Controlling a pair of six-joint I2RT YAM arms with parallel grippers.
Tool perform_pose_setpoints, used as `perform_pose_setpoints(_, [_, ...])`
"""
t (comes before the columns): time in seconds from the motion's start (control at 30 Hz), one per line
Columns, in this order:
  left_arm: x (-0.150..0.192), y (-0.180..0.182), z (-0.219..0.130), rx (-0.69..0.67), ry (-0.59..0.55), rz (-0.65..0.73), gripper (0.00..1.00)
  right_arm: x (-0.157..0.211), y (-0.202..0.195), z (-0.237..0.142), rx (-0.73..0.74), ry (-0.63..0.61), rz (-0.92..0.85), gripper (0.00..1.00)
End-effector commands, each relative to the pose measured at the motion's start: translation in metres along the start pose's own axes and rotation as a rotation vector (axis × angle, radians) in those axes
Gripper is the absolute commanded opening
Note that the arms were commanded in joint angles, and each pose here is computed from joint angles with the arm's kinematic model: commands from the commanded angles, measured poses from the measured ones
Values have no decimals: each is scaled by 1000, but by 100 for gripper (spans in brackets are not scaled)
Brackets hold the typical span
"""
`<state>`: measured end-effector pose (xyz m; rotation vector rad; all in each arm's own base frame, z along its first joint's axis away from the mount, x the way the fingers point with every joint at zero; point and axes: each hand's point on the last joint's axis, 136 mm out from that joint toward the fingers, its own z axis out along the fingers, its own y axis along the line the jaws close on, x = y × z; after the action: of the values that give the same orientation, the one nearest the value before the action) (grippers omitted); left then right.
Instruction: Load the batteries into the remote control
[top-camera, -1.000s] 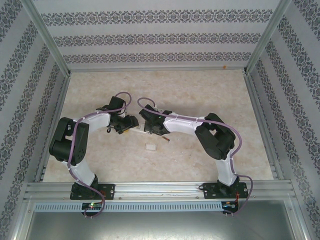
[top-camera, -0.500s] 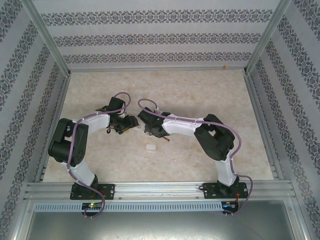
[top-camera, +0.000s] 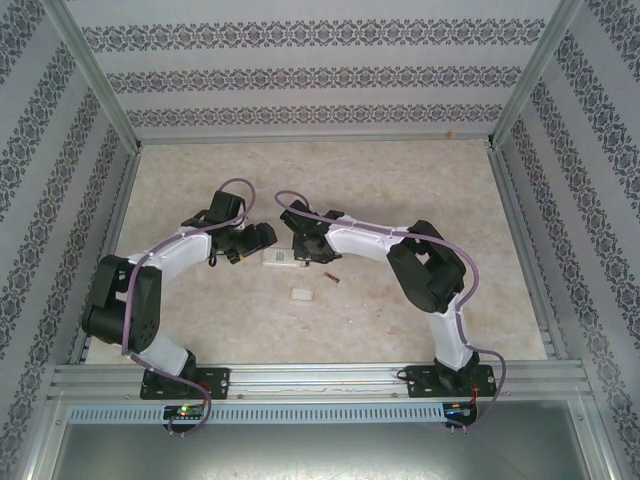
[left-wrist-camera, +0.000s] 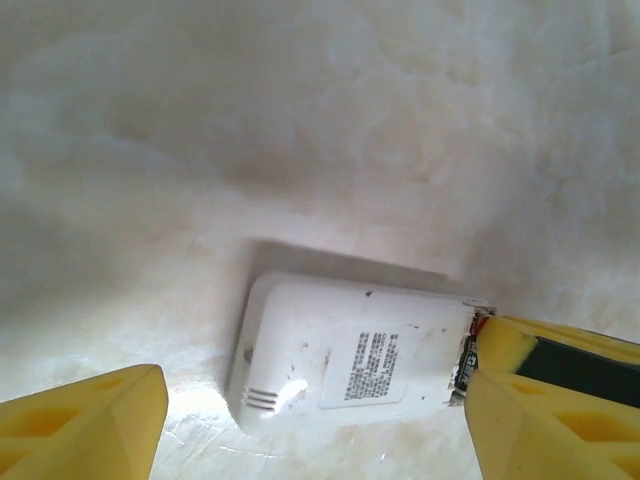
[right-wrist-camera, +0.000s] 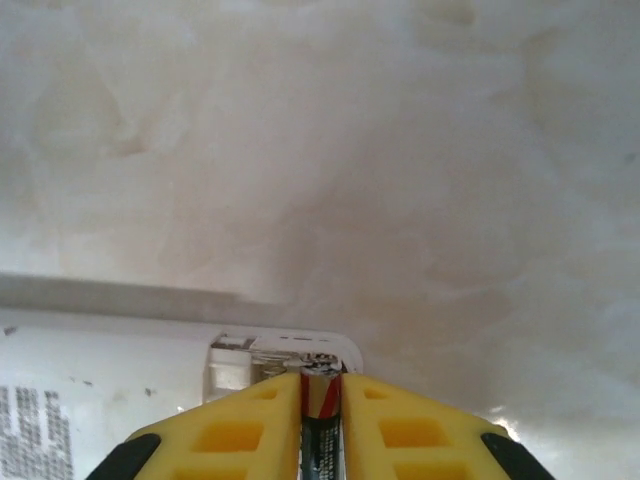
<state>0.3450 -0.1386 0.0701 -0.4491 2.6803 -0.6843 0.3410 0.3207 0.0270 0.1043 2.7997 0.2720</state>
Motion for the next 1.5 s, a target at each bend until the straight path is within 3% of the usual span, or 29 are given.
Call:
perform_pose_setpoints(0.0, [2, 9, -3, -44, 3, 0, 80, -6, -3, -13, 1, 19, -84, 21])
perform_pose_setpoints(0.2, [6, 7, -1, -30, 31, 5, 81, -12, -15, -50, -69, -26, -197, 34])
perform_pose_setpoints(0.33, [10, 4, -7, -11, 32, 32, 82, 23, -34, -53, -95, 87, -450, 39])
perform_pose_setpoints(0.47, [11, 3, -14, -12, 25, 55, 82, 55, -43, -47, -92, 186, -593, 43])
perform_pose_setpoints(0.67, [11, 3, -19, -22, 22, 69, 83, 69, -55, -25, -32, 254, -614, 45])
perform_pose_setpoints(0.9, [11, 5, -20, -34, 20, 69, 83, 67, -56, -11, -2, 257, -617, 41])
perform_pose_setpoints(1.03, [11, 6, -19, -35, 17, 63, 84, 64, -64, -10, 45, 252, -606, 25])
perform_pose_setpoints(1.1, [9, 5, -19, -30, 16, 61, 84, 61, -69, -11, 84, 241, -569, 16])
perform_pose_setpoints(1.17, [8, 4, -19, -30, 13, 60, 84, 53, -80, -15, 152, 208, -411, 7])
perform_pose_setpoints(1.27, [7, 3, -19, -33, 12, 55, 84, 51, -104, -21, 209, 164, -6, 12])
perform_pose_setpoints(1.37, [7, 4, -21, -33, 7, 52, 84, 61, -112, -16, 113, 118, 397, 16])
perform_pose_setpoints(1.47, [7, 4, -21, -33, 5, 54, 84, 68, -118, -14, 148, 129, 550, 17])
